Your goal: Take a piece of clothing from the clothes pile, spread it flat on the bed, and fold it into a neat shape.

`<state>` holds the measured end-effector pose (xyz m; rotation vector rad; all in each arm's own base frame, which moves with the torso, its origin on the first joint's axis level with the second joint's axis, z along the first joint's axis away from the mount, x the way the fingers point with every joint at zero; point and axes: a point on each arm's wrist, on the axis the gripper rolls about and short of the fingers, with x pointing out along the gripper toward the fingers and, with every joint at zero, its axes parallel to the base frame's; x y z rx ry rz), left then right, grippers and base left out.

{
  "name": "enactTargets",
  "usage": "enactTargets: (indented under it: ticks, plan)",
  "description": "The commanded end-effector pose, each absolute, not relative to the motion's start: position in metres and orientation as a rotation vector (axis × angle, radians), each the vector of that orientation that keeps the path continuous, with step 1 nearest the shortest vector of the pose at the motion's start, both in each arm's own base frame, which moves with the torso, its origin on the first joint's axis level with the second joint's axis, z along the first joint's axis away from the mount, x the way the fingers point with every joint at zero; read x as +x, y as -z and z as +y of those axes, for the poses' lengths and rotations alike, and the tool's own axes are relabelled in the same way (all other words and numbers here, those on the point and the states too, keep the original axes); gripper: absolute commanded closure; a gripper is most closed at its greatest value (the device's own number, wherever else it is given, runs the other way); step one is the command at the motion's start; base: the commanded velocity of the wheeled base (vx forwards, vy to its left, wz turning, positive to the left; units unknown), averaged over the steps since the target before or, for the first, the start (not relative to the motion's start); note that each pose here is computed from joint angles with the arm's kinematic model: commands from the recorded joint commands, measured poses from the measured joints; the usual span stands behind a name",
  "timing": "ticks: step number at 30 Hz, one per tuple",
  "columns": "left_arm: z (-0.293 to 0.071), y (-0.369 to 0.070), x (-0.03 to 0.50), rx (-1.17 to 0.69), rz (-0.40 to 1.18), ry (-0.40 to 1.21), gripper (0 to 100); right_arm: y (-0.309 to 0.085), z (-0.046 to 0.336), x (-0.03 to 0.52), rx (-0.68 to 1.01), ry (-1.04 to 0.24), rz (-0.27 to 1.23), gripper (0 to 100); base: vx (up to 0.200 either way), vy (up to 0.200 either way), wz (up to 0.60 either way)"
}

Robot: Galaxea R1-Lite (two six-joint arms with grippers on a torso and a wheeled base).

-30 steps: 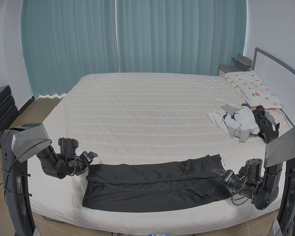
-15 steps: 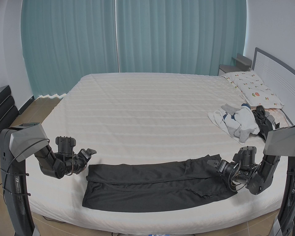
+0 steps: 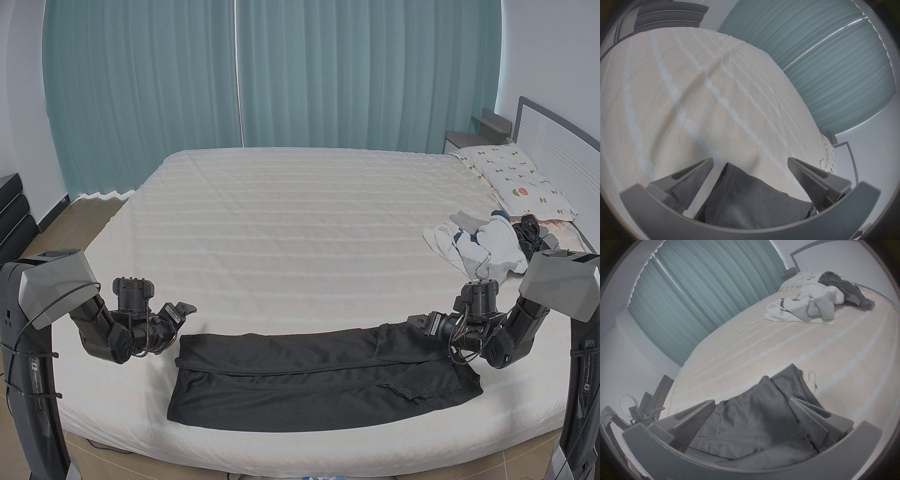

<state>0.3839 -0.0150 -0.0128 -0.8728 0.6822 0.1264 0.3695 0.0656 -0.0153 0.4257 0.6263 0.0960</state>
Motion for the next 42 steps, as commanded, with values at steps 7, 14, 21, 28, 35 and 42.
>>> enactTargets:
  ticks: [7, 14, 21, 28, 35, 42]
  plan:
    - [-0.016, 0.014, 0.383, -0.858, 0.689, -0.123, 0, 0.033, 0.063, 0.365, 0.421, -0.078, 0.674, 0, 0.0, 0.0, 0.0]
    - [-0.016, 0.014, 0.383, -0.857, 0.688, -0.122, 0, 0.036, 0.055, 0.354, 0.423, -0.031, 0.7, 100, 0.0, 0.0, 0.0]
    - [-0.016, 0.015, 0.383, -0.857, 0.689, -0.122, 0, 0.037, 0.045, 0.346, 0.435, 0.0, 0.722, 100, 0.0, 0.0, 0.0]
    - [-0.016, 0.015, 0.383, -0.856, 0.69, -0.121, 0, 0.038, 0.046, 0.347, 0.433, -0.002, 0.722, 100, 0.0, 0.0, 0.0]
    - [-0.016, 0.015, 0.383, -0.857, 0.688, -0.122, 0, 0.034, 0.046, 0.348, 0.435, -0.005, 0.709, 0, 0.0, 0.0, 0.0]
    - [-0.016, 0.015, 0.383, -0.856, 0.69, -0.121, 0, 0.0, 0.05, 0.353, 0.428, -0.038, 0.586, 0, 0.0, 0.0, 0.0]
